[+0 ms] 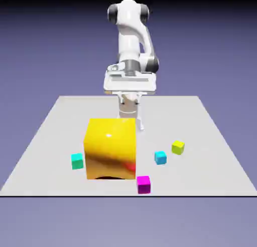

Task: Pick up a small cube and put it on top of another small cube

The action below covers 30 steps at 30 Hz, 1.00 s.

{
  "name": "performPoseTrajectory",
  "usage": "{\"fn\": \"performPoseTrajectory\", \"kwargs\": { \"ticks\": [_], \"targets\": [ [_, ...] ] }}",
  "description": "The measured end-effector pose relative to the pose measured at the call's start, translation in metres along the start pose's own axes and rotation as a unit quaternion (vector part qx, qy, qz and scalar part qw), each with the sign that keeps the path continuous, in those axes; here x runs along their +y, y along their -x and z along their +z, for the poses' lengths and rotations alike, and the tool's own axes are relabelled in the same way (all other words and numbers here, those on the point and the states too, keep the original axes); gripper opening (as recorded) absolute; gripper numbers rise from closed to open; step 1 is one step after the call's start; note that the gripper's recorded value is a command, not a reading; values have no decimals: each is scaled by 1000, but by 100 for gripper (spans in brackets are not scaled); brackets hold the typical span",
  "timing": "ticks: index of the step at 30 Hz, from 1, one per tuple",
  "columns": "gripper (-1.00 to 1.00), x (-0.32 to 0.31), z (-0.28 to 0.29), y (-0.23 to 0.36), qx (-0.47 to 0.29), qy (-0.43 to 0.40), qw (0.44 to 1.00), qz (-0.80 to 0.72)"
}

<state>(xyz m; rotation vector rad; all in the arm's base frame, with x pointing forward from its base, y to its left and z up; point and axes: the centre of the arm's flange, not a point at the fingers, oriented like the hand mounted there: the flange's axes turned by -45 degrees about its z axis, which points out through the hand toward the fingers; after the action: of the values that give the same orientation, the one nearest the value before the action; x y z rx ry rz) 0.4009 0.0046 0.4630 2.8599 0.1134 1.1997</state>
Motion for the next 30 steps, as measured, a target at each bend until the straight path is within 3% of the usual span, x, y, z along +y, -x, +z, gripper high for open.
{"fn": "performPoseTrajectory", "kwargs": {
  "ticks": [13, 18, 24, 29, 30],
  "targets": [
    [0, 150, 130, 20, -218, 68, 953, 198],
    [0, 229, 166, 121, -347, 89, 841, 405],
    [0, 285, 166, 248, -443, 108, 637, 622],
    [0, 264, 208, 296, -443, 108, 637, 622],
    [-100, 263, 209, 297, -443, 108, 637, 622]
  ]
}}
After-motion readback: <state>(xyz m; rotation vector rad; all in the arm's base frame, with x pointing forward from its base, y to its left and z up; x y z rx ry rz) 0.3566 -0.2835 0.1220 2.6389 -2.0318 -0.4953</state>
